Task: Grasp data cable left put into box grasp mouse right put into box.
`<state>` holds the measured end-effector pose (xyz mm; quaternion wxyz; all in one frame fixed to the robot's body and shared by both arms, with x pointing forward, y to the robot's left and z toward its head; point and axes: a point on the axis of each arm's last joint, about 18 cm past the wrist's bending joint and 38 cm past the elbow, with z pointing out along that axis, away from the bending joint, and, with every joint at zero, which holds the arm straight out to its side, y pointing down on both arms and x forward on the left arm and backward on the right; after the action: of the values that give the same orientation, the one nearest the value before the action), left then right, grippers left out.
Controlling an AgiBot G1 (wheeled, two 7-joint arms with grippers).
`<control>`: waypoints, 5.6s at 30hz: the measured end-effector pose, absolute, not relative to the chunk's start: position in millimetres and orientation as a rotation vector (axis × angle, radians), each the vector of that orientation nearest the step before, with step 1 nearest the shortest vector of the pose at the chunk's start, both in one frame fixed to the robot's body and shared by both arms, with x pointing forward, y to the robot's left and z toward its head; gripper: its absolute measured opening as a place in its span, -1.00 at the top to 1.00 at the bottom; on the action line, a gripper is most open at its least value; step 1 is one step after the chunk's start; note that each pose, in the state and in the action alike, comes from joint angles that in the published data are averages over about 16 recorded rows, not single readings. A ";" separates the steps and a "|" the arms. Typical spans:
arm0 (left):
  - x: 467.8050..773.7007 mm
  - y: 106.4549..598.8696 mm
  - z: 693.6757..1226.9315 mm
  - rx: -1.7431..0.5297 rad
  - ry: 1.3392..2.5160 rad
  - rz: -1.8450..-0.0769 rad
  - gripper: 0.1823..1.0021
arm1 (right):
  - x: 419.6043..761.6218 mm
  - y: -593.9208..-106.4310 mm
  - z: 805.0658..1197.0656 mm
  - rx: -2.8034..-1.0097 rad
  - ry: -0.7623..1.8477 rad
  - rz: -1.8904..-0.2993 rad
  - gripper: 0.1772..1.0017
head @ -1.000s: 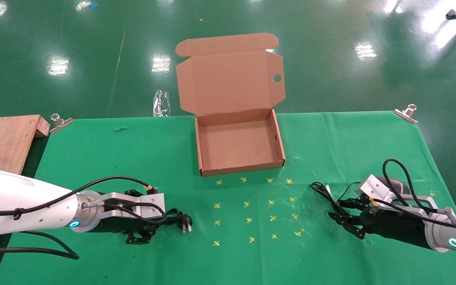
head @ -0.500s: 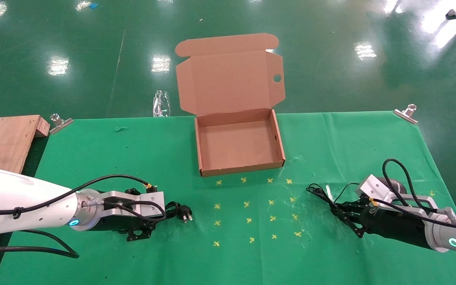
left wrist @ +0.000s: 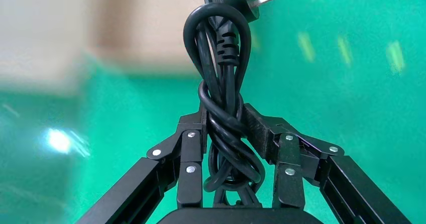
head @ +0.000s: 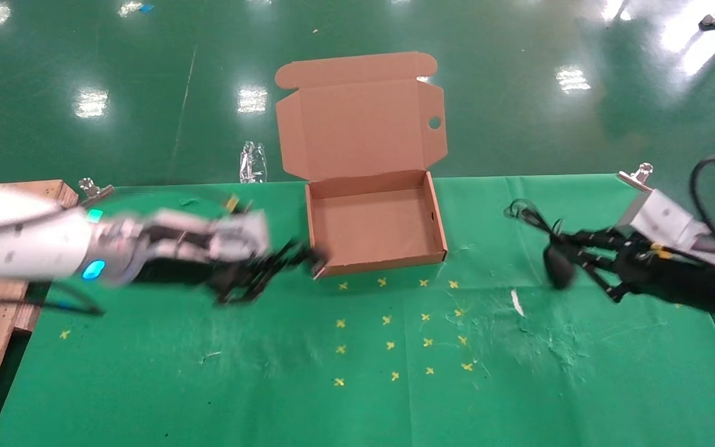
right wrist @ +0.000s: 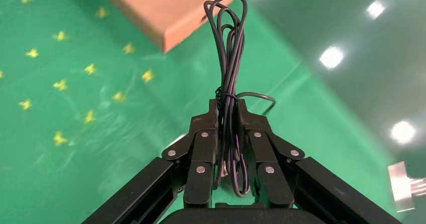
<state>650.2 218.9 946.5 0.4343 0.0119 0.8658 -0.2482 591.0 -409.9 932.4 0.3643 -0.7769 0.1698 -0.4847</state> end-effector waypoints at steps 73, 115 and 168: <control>719.6 268.8 997.0 -0.331 1.845 -0.535 -0.91 | 661.2 -232.7 1014.6 -2.058 -0.018 -1.188 0.84; 719.7 269.7 996.9 -0.333 1.846 -0.537 -1.00 | 643.8 -235.9 976.9 -2.039 0.035 -0.964 -0.11; 592.5 274.1 946.9 -0.250 2.155 -1.391 -1.00 | 476.7 -301.5 991.8 -1.598 -0.227 -0.553 -1.00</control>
<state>592.5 274.1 946.9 0.2785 -0.0930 0.8032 -0.5183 476.7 -301.5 991.8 0.6576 -0.7056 -0.1002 -0.2441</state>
